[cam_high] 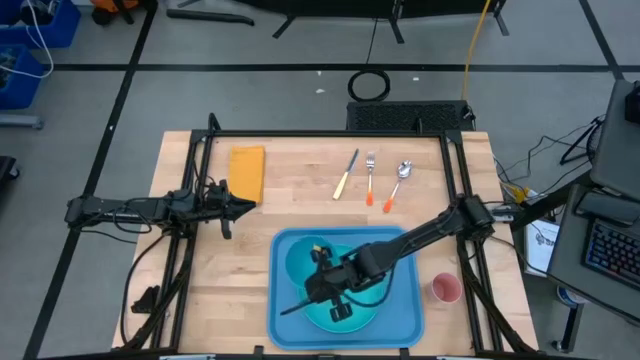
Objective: Set up tray
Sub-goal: Stack the blue bowl on top of the green plate on the tray
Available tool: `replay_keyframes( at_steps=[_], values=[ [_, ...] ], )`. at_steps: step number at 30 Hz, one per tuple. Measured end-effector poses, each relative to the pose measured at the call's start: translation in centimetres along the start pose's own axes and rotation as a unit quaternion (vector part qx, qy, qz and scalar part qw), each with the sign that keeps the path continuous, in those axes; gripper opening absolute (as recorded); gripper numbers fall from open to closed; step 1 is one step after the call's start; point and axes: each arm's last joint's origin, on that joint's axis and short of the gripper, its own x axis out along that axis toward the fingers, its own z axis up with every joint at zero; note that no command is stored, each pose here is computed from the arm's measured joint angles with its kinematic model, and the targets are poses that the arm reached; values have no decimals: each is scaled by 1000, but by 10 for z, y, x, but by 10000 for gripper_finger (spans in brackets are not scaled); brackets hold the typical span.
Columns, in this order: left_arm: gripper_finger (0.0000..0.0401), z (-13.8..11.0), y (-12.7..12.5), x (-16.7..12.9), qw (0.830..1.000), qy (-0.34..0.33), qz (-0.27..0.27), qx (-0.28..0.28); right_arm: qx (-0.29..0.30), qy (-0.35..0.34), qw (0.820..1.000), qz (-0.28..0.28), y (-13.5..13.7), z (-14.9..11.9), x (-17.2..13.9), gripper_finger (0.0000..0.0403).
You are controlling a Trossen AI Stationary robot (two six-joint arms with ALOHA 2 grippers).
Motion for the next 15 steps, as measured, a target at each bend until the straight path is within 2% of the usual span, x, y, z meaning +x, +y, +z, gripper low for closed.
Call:
replay_keyframes(
  at_steps=[9,12,15],
  values=[
    [37,0,0,0,1000,0,0,3,69,-61,996,-21,6,-50,-29,0],
    [37,0,0,0,1000,0,0,4,72,-82,994,-10,14,-59,-32,0],
    [37,0,0,0,1000,0,1,4,75,-75,994,-4,20,-63,-32,0]
  ],
)
